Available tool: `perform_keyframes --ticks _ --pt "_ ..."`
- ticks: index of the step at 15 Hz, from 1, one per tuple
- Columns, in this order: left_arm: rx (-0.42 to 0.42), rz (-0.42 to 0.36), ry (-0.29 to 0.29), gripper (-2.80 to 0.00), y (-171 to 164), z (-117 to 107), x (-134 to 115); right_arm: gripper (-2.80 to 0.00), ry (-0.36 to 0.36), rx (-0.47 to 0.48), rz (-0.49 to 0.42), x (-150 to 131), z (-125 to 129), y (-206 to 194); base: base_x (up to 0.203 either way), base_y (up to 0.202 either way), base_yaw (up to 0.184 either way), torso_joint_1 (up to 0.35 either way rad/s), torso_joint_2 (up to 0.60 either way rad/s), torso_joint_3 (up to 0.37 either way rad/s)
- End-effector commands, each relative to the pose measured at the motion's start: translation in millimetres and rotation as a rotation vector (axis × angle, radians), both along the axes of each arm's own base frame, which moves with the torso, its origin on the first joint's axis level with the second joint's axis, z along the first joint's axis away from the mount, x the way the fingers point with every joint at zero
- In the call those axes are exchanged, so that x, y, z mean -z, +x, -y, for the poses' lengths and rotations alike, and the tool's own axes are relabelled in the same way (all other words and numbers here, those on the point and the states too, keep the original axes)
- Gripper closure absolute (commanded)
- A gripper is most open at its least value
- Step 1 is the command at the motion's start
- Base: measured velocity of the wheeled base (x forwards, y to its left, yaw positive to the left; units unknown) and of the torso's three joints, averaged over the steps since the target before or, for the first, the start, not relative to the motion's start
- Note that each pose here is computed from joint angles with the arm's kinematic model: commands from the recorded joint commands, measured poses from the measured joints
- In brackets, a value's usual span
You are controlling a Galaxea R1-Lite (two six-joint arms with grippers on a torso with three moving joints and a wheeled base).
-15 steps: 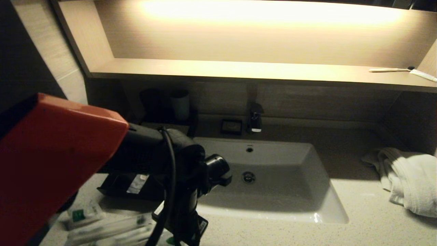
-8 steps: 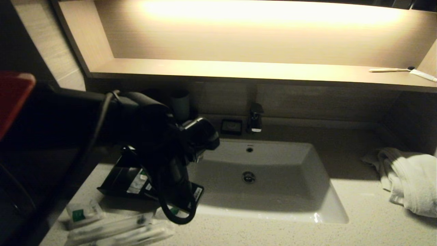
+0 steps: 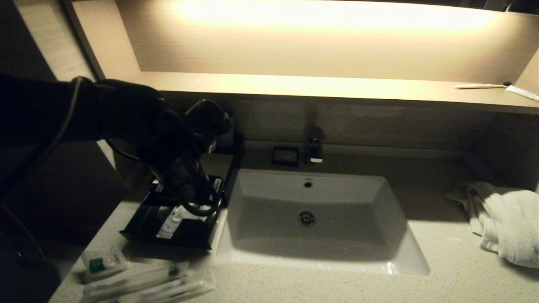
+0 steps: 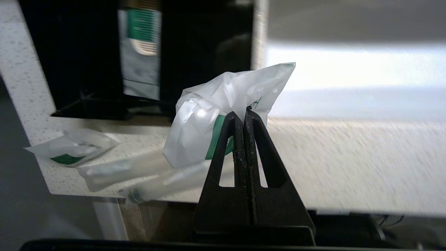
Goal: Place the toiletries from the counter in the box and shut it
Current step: Place the bathroom toiletry into the drawer
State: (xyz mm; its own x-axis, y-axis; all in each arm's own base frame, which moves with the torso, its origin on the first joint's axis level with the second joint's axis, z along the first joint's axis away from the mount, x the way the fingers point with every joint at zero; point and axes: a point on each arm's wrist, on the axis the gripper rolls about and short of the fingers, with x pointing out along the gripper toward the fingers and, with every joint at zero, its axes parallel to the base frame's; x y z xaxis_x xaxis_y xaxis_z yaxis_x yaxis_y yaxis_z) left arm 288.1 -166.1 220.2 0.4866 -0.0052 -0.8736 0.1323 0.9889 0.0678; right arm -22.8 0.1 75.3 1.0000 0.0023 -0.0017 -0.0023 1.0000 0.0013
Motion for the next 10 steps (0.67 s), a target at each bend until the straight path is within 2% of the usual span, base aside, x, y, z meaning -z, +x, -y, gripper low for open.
perform_keyframes --ticks 1,4,10 --pt "-0.038 -0.018 0.01 0.0 12 -6 10 0.0 0.0 -0.001 0.0 0 0 0 0.0 0.0 0.0 0.0 0.0 0.0" --pt "-0.076 -0.01 -0.003 0.0 32 -12 23 0.0 0.0 -0.001 0.0 0 0 0 0.0 0.0 0.0 0.0 0.0 0.0" --pt "-0.085 -0.041 0.013 0.0 44 -10 42 0.0 0.0 -0.001 0.0 0 0 0 0.0 0.0 0.0 0.0 0.0 0.0"
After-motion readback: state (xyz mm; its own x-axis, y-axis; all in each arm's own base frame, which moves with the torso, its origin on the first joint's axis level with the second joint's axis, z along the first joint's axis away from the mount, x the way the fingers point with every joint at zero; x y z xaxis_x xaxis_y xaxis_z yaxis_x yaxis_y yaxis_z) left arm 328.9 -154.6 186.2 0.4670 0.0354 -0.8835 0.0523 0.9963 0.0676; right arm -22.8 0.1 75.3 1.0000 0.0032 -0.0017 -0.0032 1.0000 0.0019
